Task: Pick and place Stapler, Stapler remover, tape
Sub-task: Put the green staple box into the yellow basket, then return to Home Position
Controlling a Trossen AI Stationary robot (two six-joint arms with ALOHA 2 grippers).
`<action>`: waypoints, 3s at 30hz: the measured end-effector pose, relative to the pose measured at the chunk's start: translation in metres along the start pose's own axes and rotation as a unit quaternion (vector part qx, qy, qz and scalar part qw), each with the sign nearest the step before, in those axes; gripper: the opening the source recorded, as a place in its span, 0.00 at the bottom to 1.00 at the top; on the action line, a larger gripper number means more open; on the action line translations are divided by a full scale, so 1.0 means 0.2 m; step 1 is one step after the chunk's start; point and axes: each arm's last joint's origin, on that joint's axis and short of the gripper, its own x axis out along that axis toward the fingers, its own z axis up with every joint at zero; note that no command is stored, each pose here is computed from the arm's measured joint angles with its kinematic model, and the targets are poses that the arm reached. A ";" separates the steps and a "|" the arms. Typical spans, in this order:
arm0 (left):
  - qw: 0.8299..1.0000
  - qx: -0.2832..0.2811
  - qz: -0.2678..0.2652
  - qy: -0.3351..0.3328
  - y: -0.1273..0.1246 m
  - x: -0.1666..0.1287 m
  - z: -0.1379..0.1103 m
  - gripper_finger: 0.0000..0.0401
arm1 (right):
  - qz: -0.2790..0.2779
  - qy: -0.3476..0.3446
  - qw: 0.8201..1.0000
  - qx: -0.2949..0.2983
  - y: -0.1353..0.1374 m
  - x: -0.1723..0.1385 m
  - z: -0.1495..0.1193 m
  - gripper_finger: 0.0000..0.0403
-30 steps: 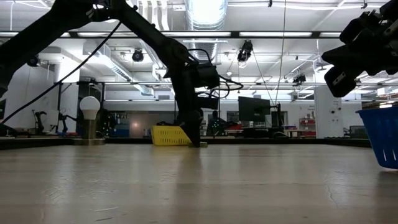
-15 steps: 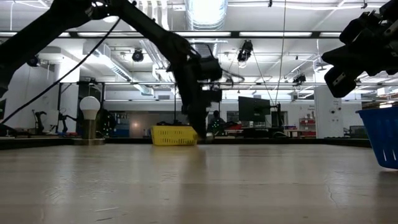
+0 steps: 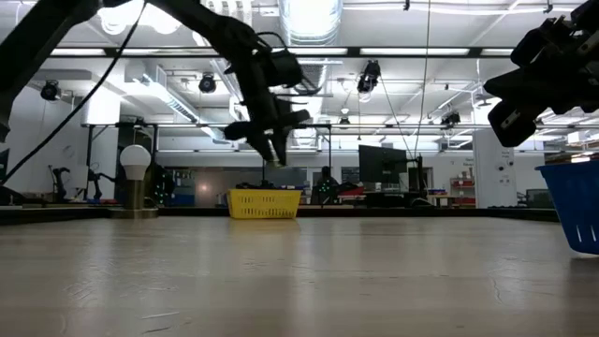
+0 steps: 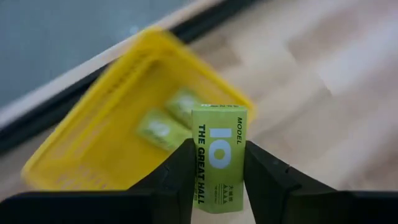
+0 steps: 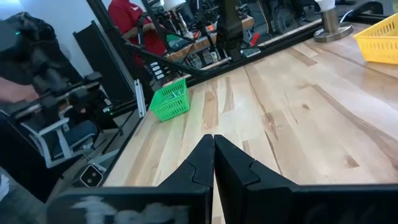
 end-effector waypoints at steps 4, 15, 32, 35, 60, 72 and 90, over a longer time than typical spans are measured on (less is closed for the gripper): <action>0.993 -0.116 0.016 -0.001 0.12 -0.01 0.00 0.29 | 0.000 0.000 1.000 0.000 0.00 0.00 0.00 0.02; 0.952 -0.304 0.028 0.041 0.28 0.17 -0.12 0.29 | 0.000 0.000 1.000 0.000 0.00 0.00 0.00 0.02; 0.912 -0.406 0.054 0.025 0.30 0.27 -0.23 0.39 | 0.000 0.000 1.000 0.000 0.00 0.00 0.00 0.02; 0.919 -0.390 0.054 0.025 0.30 0.27 -0.22 0.45 | 0.000 0.000 1.000 0.000 0.00 0.00 0.00 0.02; 0.940 -0.330 0.065 0.058 0.27 0.19 -0.22 0.65 | 0.000 0.000 1.000 0.000 0.00 0.00 0.00 0.02; 0.993 -0.089 -0.069 0.034 0.03 -0.19 -0.32 0.63 | 0.000 0.000 1.000 0.000 0.00 0.00 0.00 0.02; 0.899 0.089 -0.418 -0.100 -0.15 -0.51 -0.89 0.03 | -0.001 -0.001 0.997 -0.077 0.00 0.00 0.00 0.02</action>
